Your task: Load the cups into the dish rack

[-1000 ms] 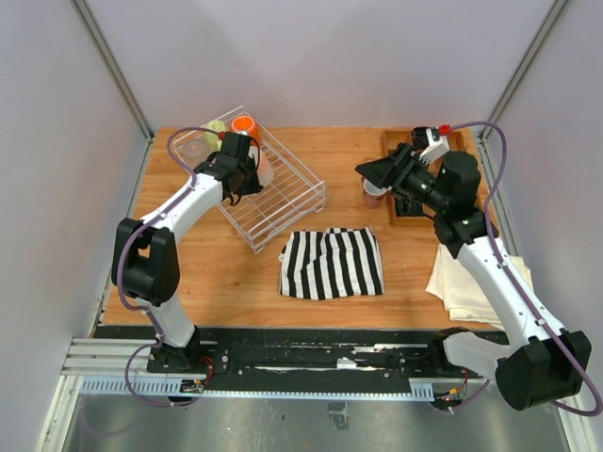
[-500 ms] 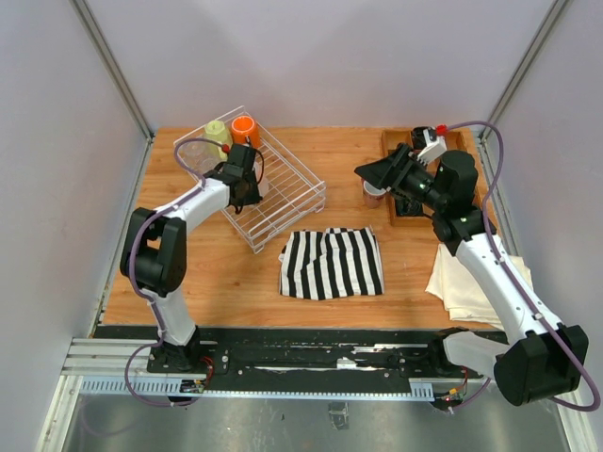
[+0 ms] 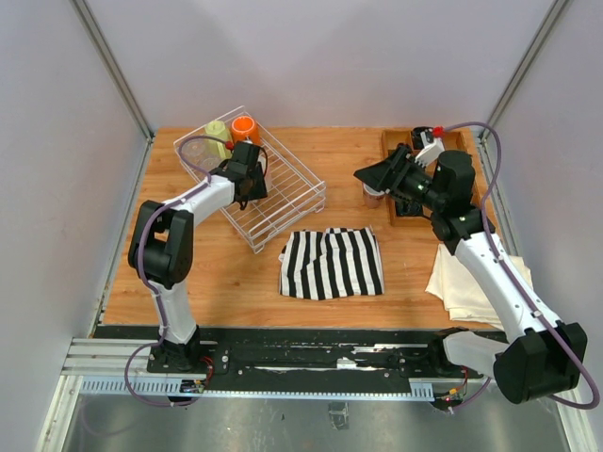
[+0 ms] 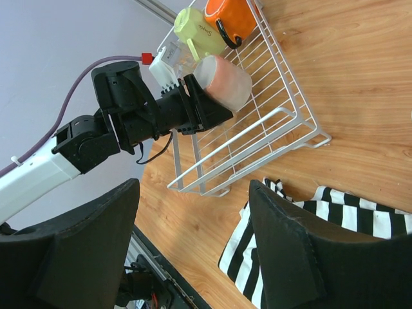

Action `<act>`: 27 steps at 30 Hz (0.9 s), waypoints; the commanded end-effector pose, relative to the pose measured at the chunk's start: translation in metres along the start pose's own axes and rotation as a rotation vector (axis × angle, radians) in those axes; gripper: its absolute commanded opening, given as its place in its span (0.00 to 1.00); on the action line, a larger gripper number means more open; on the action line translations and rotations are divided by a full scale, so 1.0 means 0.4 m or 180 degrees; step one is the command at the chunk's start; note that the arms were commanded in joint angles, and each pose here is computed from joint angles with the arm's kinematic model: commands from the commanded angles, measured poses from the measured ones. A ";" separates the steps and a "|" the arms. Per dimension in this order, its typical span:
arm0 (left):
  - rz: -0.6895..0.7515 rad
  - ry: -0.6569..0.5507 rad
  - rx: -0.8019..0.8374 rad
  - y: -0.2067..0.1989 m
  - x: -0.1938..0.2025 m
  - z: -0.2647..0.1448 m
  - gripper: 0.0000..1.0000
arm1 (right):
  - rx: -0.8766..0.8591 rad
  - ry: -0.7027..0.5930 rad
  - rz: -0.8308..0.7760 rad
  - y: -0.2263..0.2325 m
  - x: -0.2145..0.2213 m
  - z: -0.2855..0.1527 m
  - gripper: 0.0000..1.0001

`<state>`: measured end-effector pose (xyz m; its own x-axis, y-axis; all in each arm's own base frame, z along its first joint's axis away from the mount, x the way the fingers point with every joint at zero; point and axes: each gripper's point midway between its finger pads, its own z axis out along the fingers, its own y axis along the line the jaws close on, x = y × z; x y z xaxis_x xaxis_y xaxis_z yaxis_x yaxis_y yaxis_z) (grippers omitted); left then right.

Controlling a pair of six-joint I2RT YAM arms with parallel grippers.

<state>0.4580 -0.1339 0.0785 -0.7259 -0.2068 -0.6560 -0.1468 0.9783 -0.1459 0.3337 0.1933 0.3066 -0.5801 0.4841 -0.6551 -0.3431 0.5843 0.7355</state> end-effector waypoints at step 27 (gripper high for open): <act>-0.0084 -0.0349 0.0085 -0.082 -0.194 0.062 0.54 | 0.0030 0.0054 -0.0052 -0.014 -0.008 0.013 0.70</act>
<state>0.5205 -0.1538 0.1184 -0.6465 -0.2341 -0.7261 -0.1314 0.9717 -0.1964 0.3371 0.1948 0.2951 -0.6044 0.4734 -0.6408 -0.3218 0.5907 0.7399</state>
